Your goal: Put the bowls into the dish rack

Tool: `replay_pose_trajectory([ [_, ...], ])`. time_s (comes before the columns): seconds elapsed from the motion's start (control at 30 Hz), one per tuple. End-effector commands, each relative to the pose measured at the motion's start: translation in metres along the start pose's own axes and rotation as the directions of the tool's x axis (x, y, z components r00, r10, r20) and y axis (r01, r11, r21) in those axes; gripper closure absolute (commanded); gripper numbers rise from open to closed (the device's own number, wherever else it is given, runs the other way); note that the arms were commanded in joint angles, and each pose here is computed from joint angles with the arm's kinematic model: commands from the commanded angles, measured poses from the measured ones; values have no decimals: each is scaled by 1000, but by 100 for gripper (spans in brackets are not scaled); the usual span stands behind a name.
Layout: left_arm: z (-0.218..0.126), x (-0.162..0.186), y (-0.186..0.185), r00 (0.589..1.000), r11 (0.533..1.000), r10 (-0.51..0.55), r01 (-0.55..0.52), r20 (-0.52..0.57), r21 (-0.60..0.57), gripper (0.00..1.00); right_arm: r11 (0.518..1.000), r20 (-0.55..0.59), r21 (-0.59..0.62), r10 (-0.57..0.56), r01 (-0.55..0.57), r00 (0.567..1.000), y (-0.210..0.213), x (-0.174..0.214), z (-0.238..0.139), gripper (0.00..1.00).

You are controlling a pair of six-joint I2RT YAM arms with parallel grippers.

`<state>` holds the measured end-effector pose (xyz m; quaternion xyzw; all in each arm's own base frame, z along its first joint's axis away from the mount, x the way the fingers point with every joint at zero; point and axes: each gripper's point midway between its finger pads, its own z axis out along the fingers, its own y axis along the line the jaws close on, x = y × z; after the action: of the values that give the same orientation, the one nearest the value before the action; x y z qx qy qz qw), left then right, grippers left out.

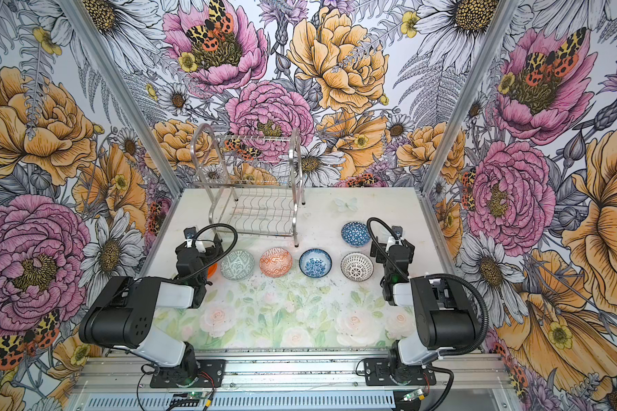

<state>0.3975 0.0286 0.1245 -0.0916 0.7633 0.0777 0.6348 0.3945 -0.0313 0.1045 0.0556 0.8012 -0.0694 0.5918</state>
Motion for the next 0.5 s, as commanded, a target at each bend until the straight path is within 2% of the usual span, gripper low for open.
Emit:
replay_pose_trajectory([
  [0.0, -1, -9, -2, 1000, 1000, 5, -6, 30, 5, 1, 1000, 22, -15, 11, -11, 1000, 3, -9, 3, 0],
  [0.37, 3, -7, 5, 1000, 1000, -22, 22, 10, 6, 1, 1000, 30, -8, 9, -9, 1000, 2, -11, 2, 0],
  [0.47, -1, -11, 14, 999, 997, -27, 29, 33, -70, 1, 994, 37, 96, 44, -48, 998, -16, -21, -6, 1],
])
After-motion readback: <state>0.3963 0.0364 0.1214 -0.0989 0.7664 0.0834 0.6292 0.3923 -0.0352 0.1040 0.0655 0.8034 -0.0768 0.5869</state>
